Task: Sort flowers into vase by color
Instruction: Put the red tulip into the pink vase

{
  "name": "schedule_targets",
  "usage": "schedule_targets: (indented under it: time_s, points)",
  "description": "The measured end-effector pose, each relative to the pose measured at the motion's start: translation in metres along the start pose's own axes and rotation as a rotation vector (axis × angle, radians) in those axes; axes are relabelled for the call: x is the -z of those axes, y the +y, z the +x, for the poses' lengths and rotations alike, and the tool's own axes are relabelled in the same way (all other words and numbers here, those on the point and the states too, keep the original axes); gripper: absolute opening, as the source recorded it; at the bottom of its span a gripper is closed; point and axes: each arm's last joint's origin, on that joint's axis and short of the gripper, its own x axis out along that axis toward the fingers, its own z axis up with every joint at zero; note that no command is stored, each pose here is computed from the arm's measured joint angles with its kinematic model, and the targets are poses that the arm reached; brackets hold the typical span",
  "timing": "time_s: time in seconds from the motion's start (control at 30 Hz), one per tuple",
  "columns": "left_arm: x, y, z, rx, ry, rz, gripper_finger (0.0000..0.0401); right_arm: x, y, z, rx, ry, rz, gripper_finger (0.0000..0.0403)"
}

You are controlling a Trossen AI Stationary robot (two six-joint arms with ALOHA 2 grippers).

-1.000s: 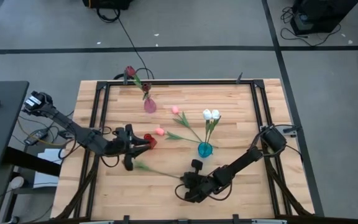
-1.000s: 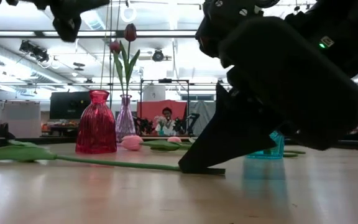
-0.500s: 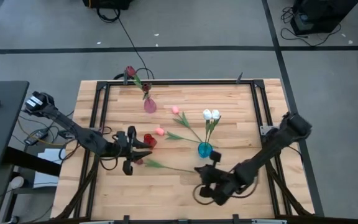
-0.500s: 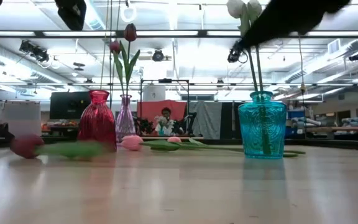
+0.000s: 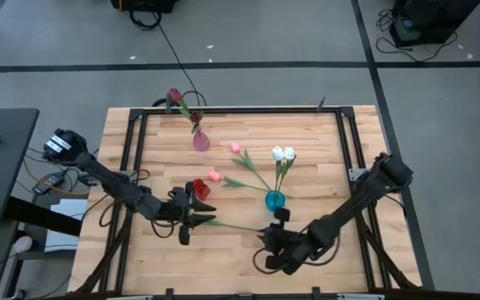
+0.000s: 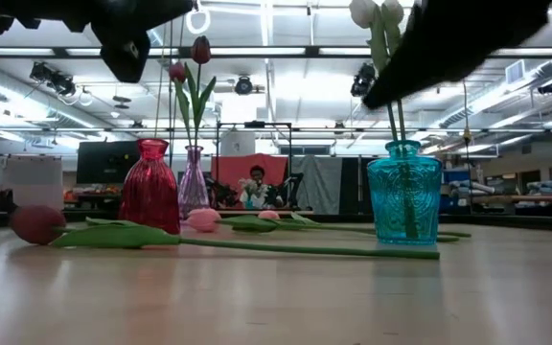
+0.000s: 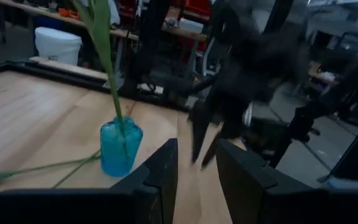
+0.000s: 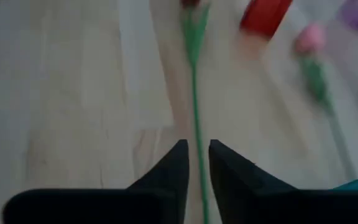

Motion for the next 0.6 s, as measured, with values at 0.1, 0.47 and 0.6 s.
schedule_targets:
  time_s: [0.1,0.47,0.6]
  points:
    - [-0.001,0.0,0.0,0.004,-0.011,-0.007,0.0115,0.013,0.001,0.02,-0.01,0.091,-0.023,0.0093]
    - [-0.001,0.0,0.0,0.005,-0.009,-0.004,0.0115,0.036,-0.008,0.043,0.038,0.205,-0.009,0.0106]
    - [-0.001,0.0,0.0,0.005,-0.008,-0.003,0.0115,0.047,-0.021,0.047,0.02,0.207,0.042,0.0105]
